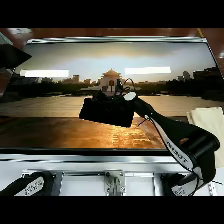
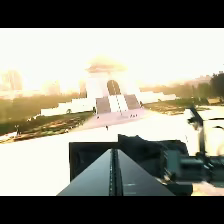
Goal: Fold the shirts.
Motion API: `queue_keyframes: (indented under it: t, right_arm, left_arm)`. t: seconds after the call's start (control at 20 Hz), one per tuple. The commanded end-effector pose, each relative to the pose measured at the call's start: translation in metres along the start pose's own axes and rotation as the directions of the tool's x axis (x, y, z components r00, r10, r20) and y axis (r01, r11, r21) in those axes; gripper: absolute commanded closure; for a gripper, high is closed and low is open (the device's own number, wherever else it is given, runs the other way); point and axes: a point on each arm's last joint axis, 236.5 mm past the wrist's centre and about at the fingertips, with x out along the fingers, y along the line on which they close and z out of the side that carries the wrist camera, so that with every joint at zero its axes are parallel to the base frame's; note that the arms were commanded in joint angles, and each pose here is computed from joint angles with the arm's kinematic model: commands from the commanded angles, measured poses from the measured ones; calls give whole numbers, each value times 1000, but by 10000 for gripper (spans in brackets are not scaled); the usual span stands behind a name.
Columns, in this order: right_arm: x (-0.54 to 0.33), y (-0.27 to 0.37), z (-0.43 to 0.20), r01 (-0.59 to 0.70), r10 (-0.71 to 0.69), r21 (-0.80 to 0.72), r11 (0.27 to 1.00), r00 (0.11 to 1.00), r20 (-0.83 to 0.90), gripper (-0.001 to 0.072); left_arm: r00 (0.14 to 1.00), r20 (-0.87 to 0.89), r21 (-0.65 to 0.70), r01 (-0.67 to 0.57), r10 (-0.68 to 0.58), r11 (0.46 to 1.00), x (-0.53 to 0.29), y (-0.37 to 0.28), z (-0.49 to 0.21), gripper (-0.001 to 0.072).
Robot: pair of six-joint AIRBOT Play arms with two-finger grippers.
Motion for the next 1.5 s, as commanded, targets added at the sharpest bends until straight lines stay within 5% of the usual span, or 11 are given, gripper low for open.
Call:
queue_keyframes:
  t: [0.0,0.25,0.4,0.5,0.6,1.15,1.2,1.3,1.45]
  right_arm:
    - [16,5,2,-87,85,56,995,996,23,157]
    - [-33,-12,5,-23,14,-68,997,990,-139,158]
    - [-103,-68,33,223,-247,-155,962,956,-157,156]
    - [-168,-129,48,468,-494,-172,867,853,-170,34]
    - [-212,-174,50,601,-619,-148,785,757,-208,34]
    - [-118,-194,44,378,-354,94,921,914,-199,37]
    - [-113,-191,41,362,-339,86,928,918,-207,118]
    - [-111,-180,40,325,-307,57,944,929,-208,633]
    - [-132,-122,66,150,-156,-56,987,980,-121,644]
  left_arm:
    - [1000,-5,15,-14,14,1000,-21,-5,-6,670]
    - [999,-50,-9,-14,13,1000,-8,4,-22,670]
    - [998,-55,-11,-14,13,1000,-6,6,-24,670]
    - [999,-49,-12,-15,15,1000,-6,6,-22,670]
    - [999,-39,-12,-18,17,1000,-5,7,-20,670]
    - [999,-32,-39,-20,19,999,-5,7,-18,670]
    - [999,-32,-39,-20,19,999,-5,7,-18,670]
    - [999,-32,-39,-20,19,999,-5,7,-18,670]
    - [999,-31,-38,-20,18,999,-5,7,-18,670]
